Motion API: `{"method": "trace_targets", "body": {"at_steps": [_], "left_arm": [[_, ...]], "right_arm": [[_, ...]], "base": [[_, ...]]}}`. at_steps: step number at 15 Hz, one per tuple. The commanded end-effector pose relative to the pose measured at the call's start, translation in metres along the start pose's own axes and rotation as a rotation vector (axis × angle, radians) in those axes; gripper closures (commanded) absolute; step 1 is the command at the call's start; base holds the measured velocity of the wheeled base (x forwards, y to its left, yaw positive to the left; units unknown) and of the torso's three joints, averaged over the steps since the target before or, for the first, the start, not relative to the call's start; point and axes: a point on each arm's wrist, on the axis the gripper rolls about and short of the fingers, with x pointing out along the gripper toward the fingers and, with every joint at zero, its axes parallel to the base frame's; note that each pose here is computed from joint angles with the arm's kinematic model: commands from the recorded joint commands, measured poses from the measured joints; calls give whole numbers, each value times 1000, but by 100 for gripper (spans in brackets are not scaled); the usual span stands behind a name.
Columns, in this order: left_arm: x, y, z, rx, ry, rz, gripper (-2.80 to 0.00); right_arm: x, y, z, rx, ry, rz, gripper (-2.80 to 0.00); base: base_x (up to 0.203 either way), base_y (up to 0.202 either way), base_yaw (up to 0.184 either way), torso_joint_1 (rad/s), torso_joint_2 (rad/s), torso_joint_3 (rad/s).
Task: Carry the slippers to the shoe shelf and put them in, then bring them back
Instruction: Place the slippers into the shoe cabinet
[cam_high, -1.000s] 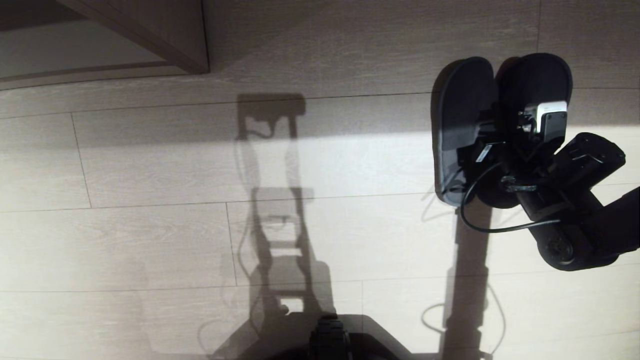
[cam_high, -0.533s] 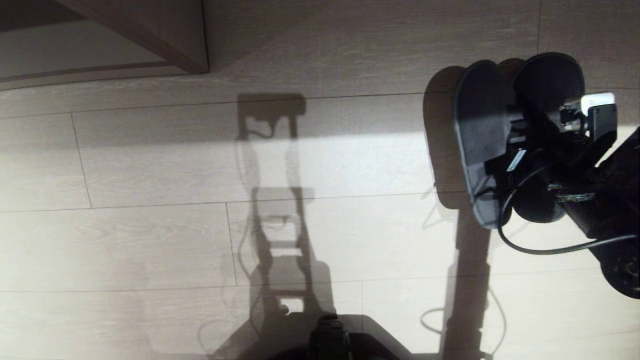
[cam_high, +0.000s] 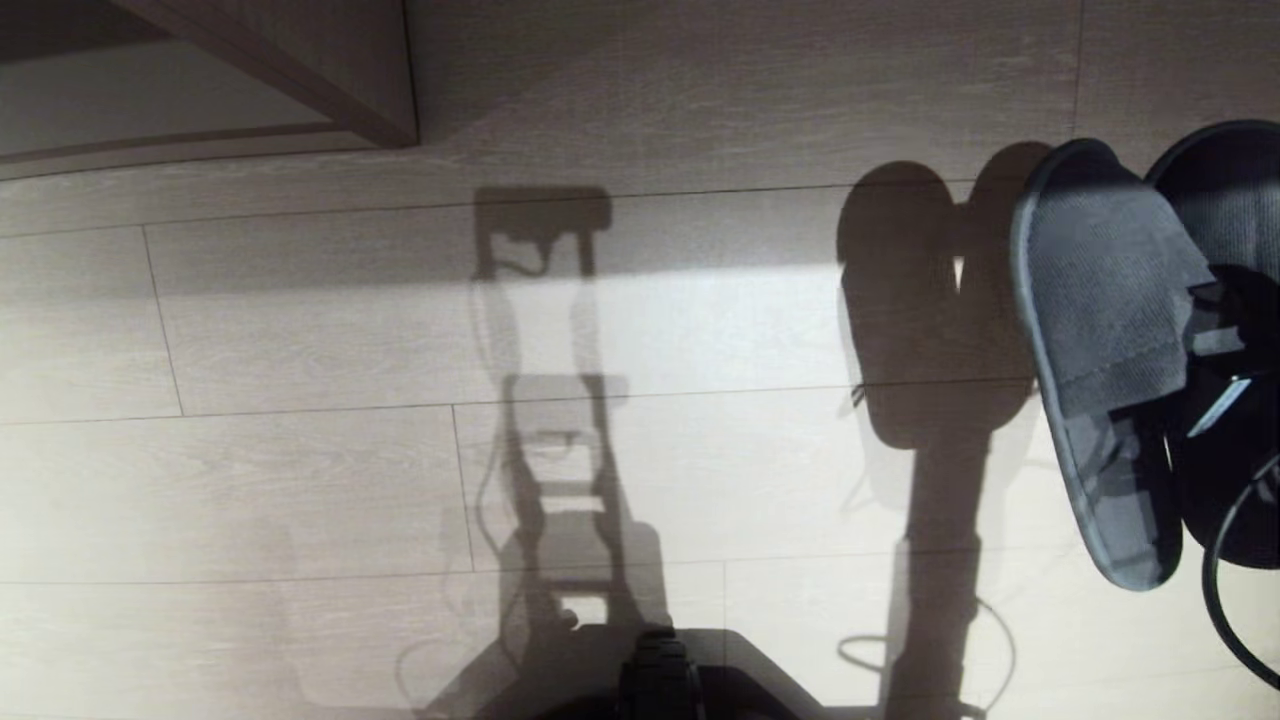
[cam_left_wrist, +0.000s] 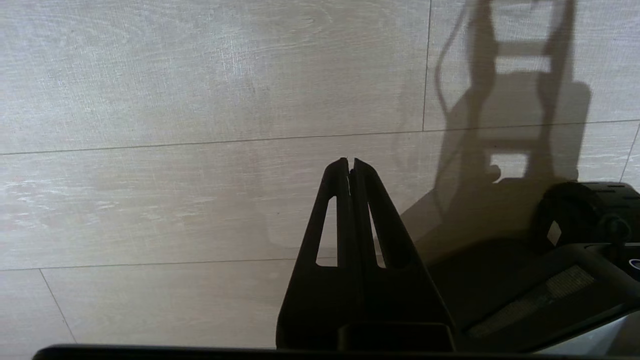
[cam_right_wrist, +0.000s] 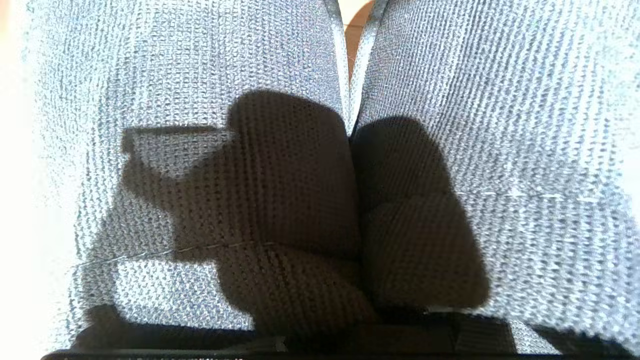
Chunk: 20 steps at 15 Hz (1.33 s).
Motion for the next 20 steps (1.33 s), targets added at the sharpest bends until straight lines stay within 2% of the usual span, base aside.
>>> {"method": "trace_targets", "body": {"at_steps": [1, 4, 8, 12, 14, 17, 20], "left_arm": [[0, 0, 0, -1, 1, 0, 0], [0, 0, 0, -2, 1, 0, 0], [0, 0, 0, -2, 1, 0, 0], [0, 0, 0, -4, 1, 1, 0], [0, 0, 0, -4, 1, 0, 0], [0, 0, 0, -2, 1, 0, 0], [0, 0, 0, -1, 1, 0, 0]], "right_arm": [[-35, -3, 19, 1, -104, -15, 0], [-109, -7, 33, 2, -181, -21, 0], [-184, -4, 10, 0, -150, 13, 0], [-218, 7, -39, 14, -94, 69, 0], [-225, 12, -70, 44, 43, 98, 0], [-222, 15, -97, 55, 132, 110, 0], [-222, 15, -104, 50, 179, 46, 0]], "base": [[0, 0, 0, 0, 0, 0], [0, 0, 0, 0, 0, 0], [0, 0, 0, 0, 0, 0], [0, 0, 0, 0, 0, 0], [0, 0, 0, 0, 0, 0], [0, 0, 0, 0, 0, 0], [0, 0, 0, 0, 0, 0]]}}
